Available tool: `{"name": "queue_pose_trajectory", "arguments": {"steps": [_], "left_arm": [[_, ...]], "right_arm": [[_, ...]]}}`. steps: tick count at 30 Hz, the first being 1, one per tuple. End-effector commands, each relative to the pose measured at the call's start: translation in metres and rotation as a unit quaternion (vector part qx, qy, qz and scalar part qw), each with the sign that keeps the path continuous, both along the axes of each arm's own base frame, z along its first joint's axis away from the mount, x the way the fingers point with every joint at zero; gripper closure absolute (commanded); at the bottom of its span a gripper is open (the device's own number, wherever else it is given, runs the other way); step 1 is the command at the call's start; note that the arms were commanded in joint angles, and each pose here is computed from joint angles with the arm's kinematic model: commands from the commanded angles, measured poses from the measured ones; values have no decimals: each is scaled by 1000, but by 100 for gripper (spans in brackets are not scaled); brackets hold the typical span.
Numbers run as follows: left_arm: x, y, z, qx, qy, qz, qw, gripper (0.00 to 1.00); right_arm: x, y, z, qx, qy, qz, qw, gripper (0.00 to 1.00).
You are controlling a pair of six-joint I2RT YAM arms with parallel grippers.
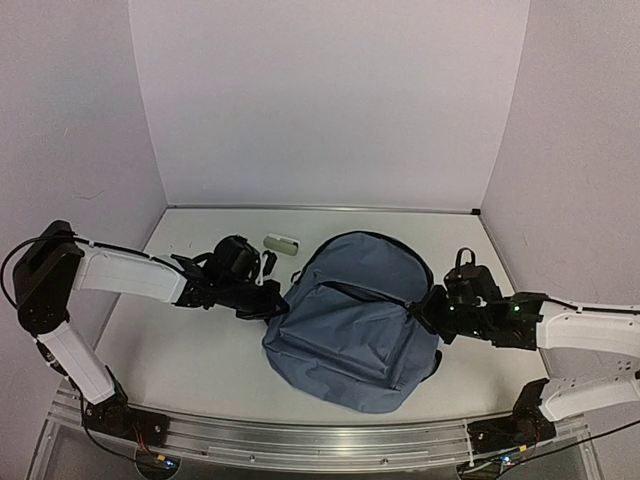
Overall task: Pack the student bag
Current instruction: Unzip the student bag at the center of the board, then adjust the student bag at the center of the board.
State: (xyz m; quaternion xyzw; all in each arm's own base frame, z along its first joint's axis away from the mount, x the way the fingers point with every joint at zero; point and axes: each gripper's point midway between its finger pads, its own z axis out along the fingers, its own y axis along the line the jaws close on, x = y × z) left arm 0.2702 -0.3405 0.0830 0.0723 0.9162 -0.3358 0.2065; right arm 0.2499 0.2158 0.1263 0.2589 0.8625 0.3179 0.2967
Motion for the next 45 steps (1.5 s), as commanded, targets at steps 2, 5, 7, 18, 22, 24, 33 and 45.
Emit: {"name": "queue_pose_trajectory", "arguments": {"steps": [2, 5, 7, 18, 22, 24, 33, 45], "left_arm": [[24, 55, 1, 62, -22, 67, 996, 100], [28, 56, 4, 65, -28, 61, 996, 100], [29, 55, 5, 66, -30, 57, 996, 100], [47, 36, 22, 48, -40, 45, 997, 86], [46, 43, 36, 43, -48, 60, 996, 52], [41, 48, 43, 36, -41, 72, 996, 41], [-8, 45, 37, -59, 60, 72, 994, 20], [-62, 35, 0, -79, 148, 55, 984, 22]], "right_arm": [[-6, -30, -16, -33, 10, -43, 998, 100], [-9, -32, -22, -37, 16, -42, 998, 100], [-8, -32, -23, -45, 13, -38, 998, 100], [-1, -15, -20, -101, -2, 34, 994, 85], [9, -2, 29, -119, -76, 87, 986, 47], [11, 8, 51, -132, -108, 127, 977, 35], [36, 45, 66, -246, -132, 246, 928, 14], [57, 89, 30, -330, -125, 339, 872, 15]]}}
